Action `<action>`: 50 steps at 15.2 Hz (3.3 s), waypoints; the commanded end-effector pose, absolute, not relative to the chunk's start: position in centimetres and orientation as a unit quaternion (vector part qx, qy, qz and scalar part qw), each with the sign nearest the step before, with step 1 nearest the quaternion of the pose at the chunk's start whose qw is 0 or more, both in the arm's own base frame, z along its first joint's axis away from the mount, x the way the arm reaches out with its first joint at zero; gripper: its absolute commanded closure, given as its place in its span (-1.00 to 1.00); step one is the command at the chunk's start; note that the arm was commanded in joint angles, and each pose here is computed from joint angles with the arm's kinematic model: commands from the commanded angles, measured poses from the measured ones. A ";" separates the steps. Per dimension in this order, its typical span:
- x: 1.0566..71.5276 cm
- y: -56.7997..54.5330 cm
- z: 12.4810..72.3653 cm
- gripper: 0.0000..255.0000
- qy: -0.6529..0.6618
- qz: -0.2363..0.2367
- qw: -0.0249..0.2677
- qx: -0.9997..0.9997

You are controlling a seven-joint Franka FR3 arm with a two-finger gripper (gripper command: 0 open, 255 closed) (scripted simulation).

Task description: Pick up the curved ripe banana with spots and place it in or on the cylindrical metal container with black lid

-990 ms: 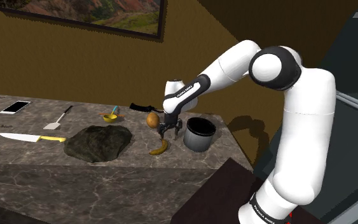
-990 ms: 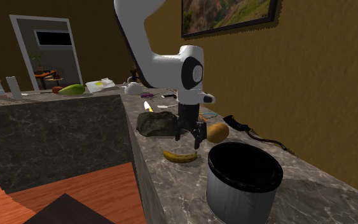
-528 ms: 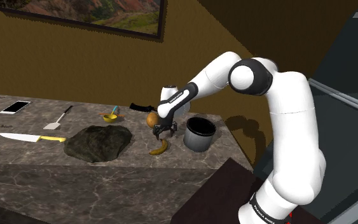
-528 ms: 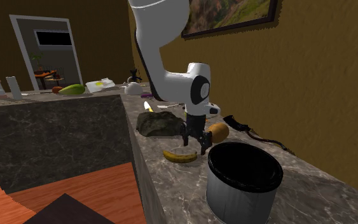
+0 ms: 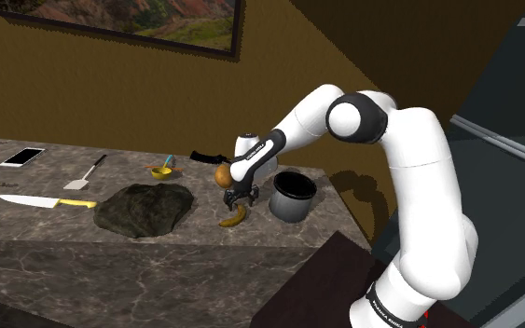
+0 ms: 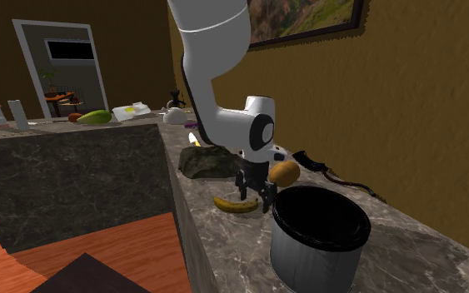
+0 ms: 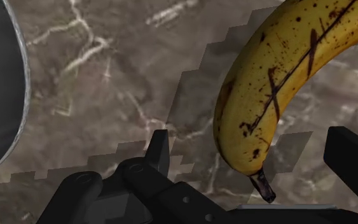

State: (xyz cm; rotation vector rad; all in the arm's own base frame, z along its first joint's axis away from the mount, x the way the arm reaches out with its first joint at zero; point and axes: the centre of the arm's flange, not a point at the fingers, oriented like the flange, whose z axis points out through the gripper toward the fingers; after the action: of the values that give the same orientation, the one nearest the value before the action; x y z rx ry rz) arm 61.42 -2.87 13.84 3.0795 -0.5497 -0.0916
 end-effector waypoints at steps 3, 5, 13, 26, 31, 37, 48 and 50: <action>61.4 -2.9 13.7 -1.00 -0.176 -0.029 0.006 0.984; 61.4 -2.9 13.7 -1.00 -0.176 -0.029 0.006 0.984; 61.5 -3.1 14.0 1.00 -0.176 -0.029 0.006 0.984; 61.4 -2.9 19.5 1.00 -0.176 -0.029 0.006 0.984; 61.4 -2.9 22.2 1.00 -0.176 -0.029 0.006 0.984; 61.4 -2.9 25.3 1.00 -0.176 -0.029 0.006 0.984; 61.4 -2.9 31.1 1.00 -0.176 -0.029 0.006 0.984; 61.4 -2.9 32.2 1.00 -0.176 -0.029 0.006 0.984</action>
State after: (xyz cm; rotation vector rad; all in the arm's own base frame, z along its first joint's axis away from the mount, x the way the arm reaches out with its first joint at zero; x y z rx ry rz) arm 61.43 -2.79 31.61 3.0796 -0.5494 -0.0906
